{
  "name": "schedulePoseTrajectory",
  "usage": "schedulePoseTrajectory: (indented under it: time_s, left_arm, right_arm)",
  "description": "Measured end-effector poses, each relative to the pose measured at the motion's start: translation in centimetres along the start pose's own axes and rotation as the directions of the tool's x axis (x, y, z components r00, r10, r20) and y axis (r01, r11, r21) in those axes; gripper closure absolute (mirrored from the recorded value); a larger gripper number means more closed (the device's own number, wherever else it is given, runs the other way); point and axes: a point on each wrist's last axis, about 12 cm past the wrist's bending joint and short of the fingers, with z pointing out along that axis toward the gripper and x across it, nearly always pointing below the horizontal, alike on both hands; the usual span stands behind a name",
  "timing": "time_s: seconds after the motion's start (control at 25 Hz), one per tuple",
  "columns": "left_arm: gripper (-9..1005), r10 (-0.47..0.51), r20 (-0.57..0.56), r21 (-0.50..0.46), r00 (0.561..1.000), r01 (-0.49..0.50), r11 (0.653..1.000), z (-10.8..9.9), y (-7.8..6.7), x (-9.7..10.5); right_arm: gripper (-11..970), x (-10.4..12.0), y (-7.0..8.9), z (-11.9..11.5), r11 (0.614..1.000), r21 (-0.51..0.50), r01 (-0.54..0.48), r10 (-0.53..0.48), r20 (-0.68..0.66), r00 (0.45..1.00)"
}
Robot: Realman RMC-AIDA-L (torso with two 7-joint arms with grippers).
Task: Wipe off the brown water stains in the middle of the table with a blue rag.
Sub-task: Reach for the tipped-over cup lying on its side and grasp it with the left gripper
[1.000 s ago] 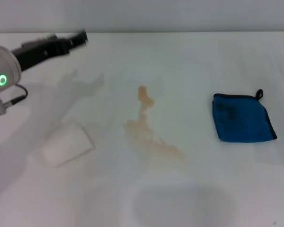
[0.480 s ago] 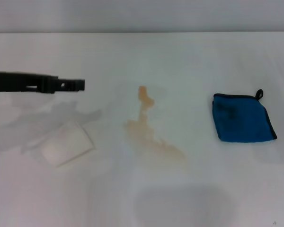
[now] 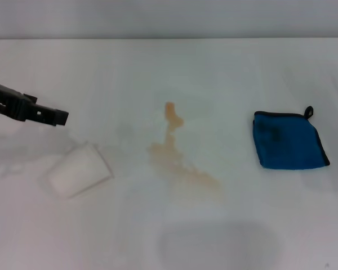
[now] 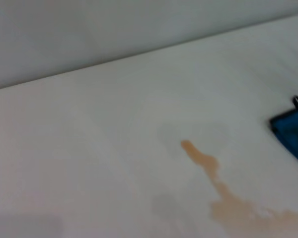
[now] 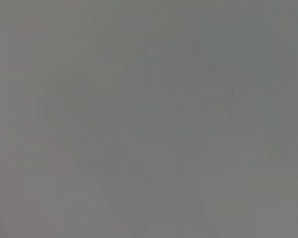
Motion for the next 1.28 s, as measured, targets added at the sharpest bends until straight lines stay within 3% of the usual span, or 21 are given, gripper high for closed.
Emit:
schedulePoseTrajectory:
  time_s: [0.24,0.4,0.6,0.96,1.28]
  left_arm:
    - [119,0.106,-0.132,0.085,0.986,-0.095,0.992,1.4,-0.9,0.0]
    - [119,0.124,-0.226,0.031,0.966,-0.12,0.992,2.0,-0.7,0.2]
    - [119,0.119,-0.235,0.007,0.965,-0.121,0.993,2.6,-0.5,0.2]
    - [120,0.224,-0.238,0.035,0.945,-0.222,0.974,5.2,-1.2,-0.2]
    - [120,0.229,-0.287,-0.006,0.93,-0.241,0.97,7.6,-0.5,-0.2]
  right_arm:
    - [211,0.0,0.1,0.0,1.0,0.0,-0.001,0.001,-0.002,1.0]
    - [211,0.0,0.1,0.0,1.0,0.0,-0.001,0.001,-0.002,1.0]
    - [211,0.0,0.1,0.1,1.0,-0.002,-0.001,0.001,0.0,1.0]
    - [211,-0.1,0.3,1.0,1.0,0.002,0.002,-0.002,-0.013,1.0]
    - [211,-0.2,0.4,1.3,1.0,0.005,0.001,0.0,-0.014,1.0]
